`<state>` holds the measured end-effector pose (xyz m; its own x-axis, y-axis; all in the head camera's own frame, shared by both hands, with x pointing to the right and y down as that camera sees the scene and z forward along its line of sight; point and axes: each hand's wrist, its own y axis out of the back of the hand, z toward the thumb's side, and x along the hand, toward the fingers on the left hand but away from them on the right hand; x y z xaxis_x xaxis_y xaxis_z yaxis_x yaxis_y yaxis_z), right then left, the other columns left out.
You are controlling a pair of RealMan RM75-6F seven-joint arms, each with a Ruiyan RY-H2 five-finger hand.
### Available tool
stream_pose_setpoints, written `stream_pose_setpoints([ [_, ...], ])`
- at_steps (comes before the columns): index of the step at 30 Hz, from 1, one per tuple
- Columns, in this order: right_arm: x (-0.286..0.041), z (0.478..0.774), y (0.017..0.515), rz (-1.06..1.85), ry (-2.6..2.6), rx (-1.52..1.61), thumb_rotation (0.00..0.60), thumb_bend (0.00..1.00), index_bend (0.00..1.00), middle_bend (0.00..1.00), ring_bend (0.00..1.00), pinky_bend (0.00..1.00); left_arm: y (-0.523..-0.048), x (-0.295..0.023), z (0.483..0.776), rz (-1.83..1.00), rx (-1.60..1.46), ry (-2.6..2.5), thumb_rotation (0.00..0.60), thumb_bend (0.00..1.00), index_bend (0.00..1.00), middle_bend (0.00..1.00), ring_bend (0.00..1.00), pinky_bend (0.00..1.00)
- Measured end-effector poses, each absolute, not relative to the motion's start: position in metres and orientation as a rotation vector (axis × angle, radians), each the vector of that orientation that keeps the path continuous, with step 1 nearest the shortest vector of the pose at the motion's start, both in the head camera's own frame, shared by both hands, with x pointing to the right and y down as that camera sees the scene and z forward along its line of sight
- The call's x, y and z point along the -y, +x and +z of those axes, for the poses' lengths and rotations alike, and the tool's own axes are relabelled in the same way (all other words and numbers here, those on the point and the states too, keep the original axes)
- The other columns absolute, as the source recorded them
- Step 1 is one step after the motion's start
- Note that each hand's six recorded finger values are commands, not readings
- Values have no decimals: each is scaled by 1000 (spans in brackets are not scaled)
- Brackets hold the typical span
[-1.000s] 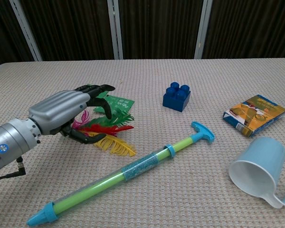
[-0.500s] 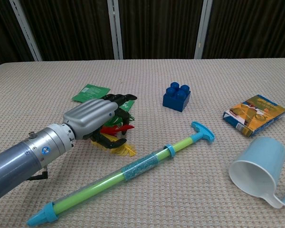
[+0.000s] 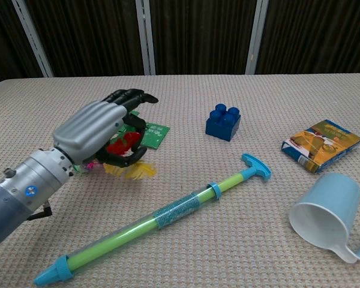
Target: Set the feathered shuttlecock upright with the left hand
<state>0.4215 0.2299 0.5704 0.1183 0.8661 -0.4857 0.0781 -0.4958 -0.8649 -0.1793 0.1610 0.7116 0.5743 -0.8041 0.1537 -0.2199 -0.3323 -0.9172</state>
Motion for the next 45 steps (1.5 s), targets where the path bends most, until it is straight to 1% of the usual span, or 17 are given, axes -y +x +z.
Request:
stream_pose_setpoints([
  [6, -230, 566, 420, 1437, -1689, 935, 600, 0, 0, 0, 0, 0, -230, -167, 683, -751, -878, -1770, 600, 589, 885, 111, 0, 0],
  [8, -232, 566, 420, 1437, -1682, 935, 600, 0, 0, 0, 0, 0, -250, -170, 676, -774, -873, -1735, 600, 582, 859, 107, 0, 0],
  [10, -233, 566, 420, 1440, -1678, 932, 600, 0, 0, 0, 0, 0, -271, -173, 666, -796, -879, -1698, 600, 545, 770, 95, 0, 0],
  [11, -233, 567, 420, 1441, -1677, 929, 600, 0, 0, 0, 0, 0, -279, -174, 661, -805, -886, -1684, 600, 509, 681, 82, 0, 0],
  [12, -233, 567, 419, 1442, -1676, 925, 600, 0, 0, 0, 0, 0, -288, -176, 656, -814, -896, -1669, 600, 489, 622, 72, 0, 0],
  [14, -234, 570, 417, 1447, -1679, 910, 600, 0, 0, 0, 0, 0, -306, -179, 645, -837, -919, -1638, 600, 445, 463, 49, 0, 0],
  [15, -234, 571, 415, 1449, -1682, 904, 600, 0, 0, 0, 0, 0, -314, -180, 641, -851, -925, -1629, 600, 431, 410, 41, 0, 0],
  [18, -236, 575, 412, 1453, -1688, 884, 600, 0, 0, 0, 0, 0, -338, -183, 630, -897, -948, -1608, 600, 356, 139, 5, 0, 0],
  [20, -236, 577, 410, 1455, -1688, 876, 600, 0, 0, 0, 0, 0, -354, -187, 623, -928, -969, -1597, 600, 319, 30, 0, 0, 0],
  [21, -236, 578, 409, 1456, -1688, 872, 600, 0, 0, 0, 0, 0, -360, -188, 620, -941, -979, -1592, 600, 301, 4, 0, 0, 0],
  [27, -236, 582, 404, 1460, -1693, 855, 600, 0, 0, 0, 0, 0, -396, -199, 593, -1012, -1035, -1555, 600, 202, 0, 0, 0, 0],
  [29, -238, 582, 402, 1459, -1695, 846, 600, 0, 0, 0, 0, 0, -412, -206, 586, -1081, -1024, -1539, 600, 172, 0, 0, 0, 0],
  [33, -239, 582, 401, 1460, -1701, 842, 600, 0, 0, 0, 0, 0, -443, -222, 570, -1256, -1031, -1518, 600, 157, 0, 0, 0, 0],
  [37, -241, 581, 400, 1455, -1707, 834, 600, 0, 0, 0, 0, 0, -482, -250, 550, -1494, -1075, -1495, 600, 159, 0, 0, 0, 0],
  [40, -242, 582, 400, 1457, -1712, 826, 600, 0, 0, 0, 0, 0, -494, -259, 546, -1567, -1049, -1487, 600, 163, 0, 0, 0, 0],
  [45, -239, 578, 398, 1431, -1696, 835, 600, 0, 0, 0, 0, 0, -494, -260, 555, -1616, -1013, -1517, 600, 169, 0, 0, 0, 0],
])
